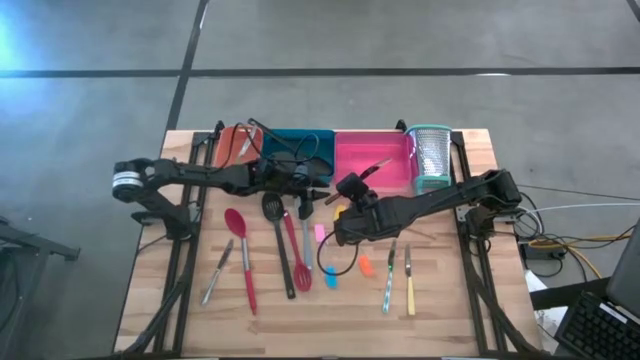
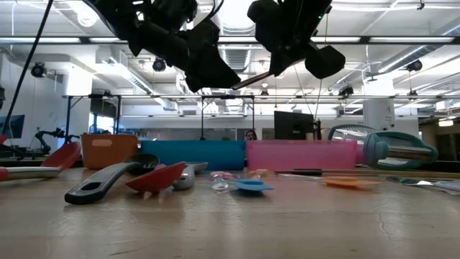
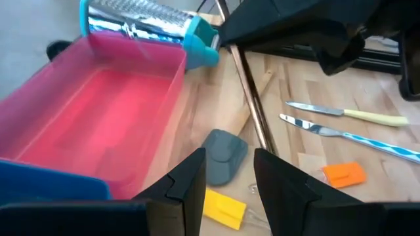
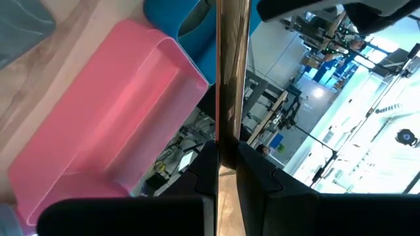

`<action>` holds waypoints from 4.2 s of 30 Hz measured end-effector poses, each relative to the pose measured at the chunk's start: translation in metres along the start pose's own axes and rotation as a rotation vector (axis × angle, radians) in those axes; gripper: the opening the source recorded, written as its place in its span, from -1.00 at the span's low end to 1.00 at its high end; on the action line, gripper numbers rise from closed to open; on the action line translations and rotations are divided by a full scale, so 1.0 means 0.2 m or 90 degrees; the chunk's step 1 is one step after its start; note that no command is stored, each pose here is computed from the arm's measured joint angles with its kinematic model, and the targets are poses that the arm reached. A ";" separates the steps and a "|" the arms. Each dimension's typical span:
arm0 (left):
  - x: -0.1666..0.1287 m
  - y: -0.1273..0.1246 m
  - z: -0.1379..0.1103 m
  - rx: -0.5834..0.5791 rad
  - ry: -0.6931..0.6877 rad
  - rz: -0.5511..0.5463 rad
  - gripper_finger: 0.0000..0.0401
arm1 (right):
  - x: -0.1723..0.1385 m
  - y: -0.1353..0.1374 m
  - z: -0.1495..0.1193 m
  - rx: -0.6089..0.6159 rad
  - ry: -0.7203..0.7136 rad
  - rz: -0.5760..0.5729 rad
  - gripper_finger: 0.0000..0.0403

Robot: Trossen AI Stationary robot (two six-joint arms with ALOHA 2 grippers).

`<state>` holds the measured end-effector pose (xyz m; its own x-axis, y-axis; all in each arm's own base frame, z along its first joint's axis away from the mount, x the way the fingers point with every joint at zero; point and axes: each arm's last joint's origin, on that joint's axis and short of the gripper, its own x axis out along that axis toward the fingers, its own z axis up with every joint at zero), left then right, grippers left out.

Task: Pick & Place Kitchen Items
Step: Put the gold knife into the orange bin

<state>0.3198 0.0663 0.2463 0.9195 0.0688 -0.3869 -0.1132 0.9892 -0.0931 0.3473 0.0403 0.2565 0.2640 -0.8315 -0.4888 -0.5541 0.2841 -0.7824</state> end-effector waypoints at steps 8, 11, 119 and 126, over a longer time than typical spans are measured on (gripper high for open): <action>0.00 0.00 0.00 -0.006 0.001 -0.018 -0.34 | 0.01 -0.01 0.01 0.010 -0.010 -0.006 -0.91; 0.01 0.00 0.00 -0.007 0.003 -0.019 -0.34 | 0.01 -0.01 0.01 0.002 -0.010 -0.006 -0.91; -0.58 0.51 -0.48 -0.114 0.020 0.457 -0.90 | 0.11 0.18 -0.27 0.529 0.188 0.022 -0.26; -0.73 0.48 -0.53 -0.093 0.009 0.498 -0.90 | 0.16 0.16 -0.30 0.557 0.211 0.022 -0.30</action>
<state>0.1355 0.1370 0.1961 0.5484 0.7335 -0.4015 -0.7727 0.6281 0.0919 0.2897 -0.0052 0.2386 -0.0552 -0.8713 -0.4876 0.2699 0.4571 -0.8475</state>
